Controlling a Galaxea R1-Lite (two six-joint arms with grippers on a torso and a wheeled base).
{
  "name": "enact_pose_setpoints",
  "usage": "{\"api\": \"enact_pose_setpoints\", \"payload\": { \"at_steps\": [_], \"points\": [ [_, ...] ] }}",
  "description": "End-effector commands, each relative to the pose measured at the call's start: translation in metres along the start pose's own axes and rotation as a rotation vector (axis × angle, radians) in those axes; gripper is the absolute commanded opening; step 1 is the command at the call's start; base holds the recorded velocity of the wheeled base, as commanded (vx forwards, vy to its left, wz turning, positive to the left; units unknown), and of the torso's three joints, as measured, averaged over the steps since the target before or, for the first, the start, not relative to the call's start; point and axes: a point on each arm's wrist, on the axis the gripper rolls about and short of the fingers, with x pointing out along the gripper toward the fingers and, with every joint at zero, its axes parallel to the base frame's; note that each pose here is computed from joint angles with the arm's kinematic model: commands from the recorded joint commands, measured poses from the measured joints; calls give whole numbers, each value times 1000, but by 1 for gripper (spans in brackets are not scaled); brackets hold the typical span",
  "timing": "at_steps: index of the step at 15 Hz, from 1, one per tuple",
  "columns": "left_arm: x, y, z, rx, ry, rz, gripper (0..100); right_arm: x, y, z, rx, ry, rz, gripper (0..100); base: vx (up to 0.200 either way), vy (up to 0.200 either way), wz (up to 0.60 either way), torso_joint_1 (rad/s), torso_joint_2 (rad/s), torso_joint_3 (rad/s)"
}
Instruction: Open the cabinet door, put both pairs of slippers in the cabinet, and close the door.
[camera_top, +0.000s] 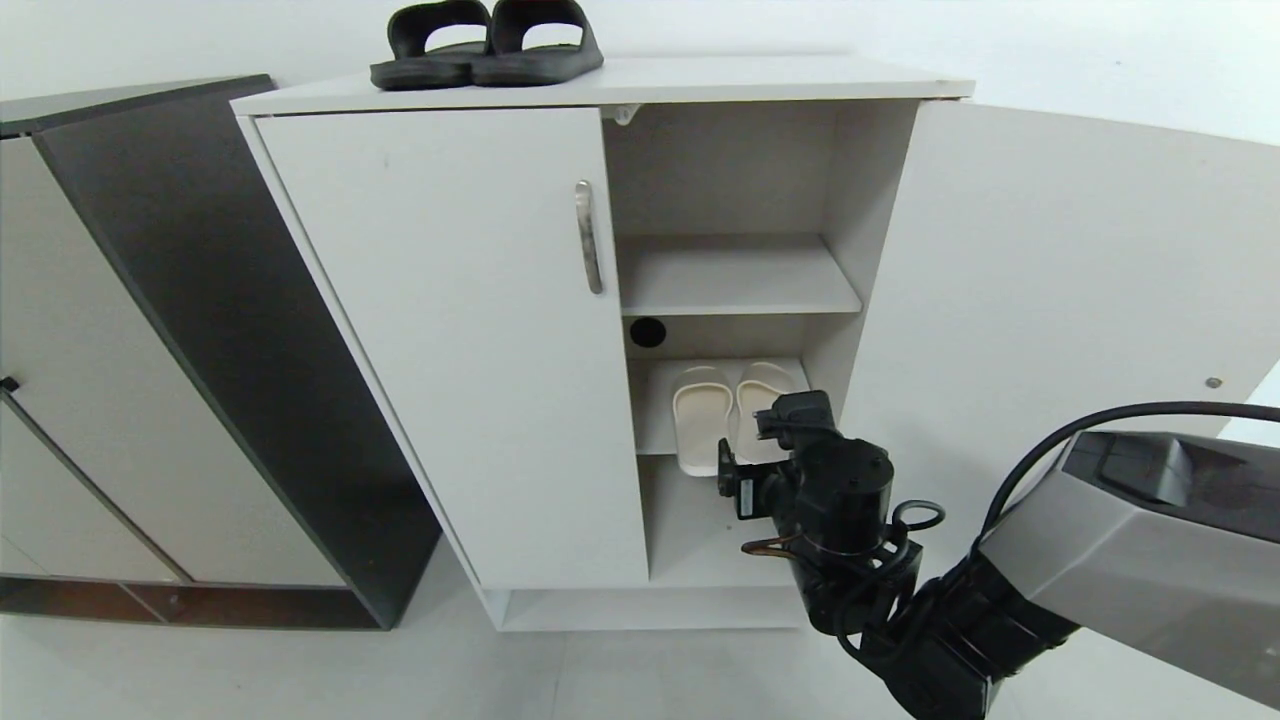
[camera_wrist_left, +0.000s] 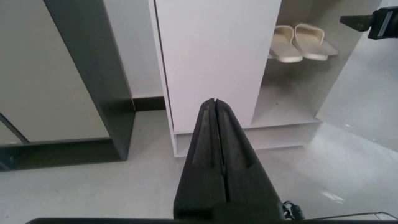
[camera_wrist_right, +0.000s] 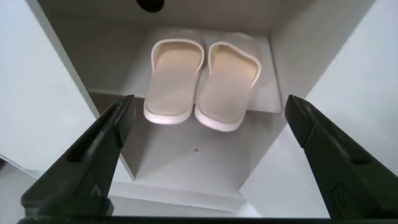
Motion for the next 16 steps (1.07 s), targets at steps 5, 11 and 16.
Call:
{"api": "enact_pose_setpoints", "payload": {
  "at_steps": [5, 11, 16],
  "points": [
    [0, 0, 0, 13, 1, -1, 0, -28, -9, 3, -79, 26, 149, 100, 0, 0, 0, 2, 0, 87],
    [0, 0, 0, 7, 0, -1, 0, -35, -12, -7, -104, 57, 212, 100, 0, 0, 0, 0, 0, 0],
    [0, 0, 0, 8, 1, -1, 0, -36, -13, -12, -115, 70, 212, 100, 0, 160, 0, 5, 1, 3]
  ]
}}
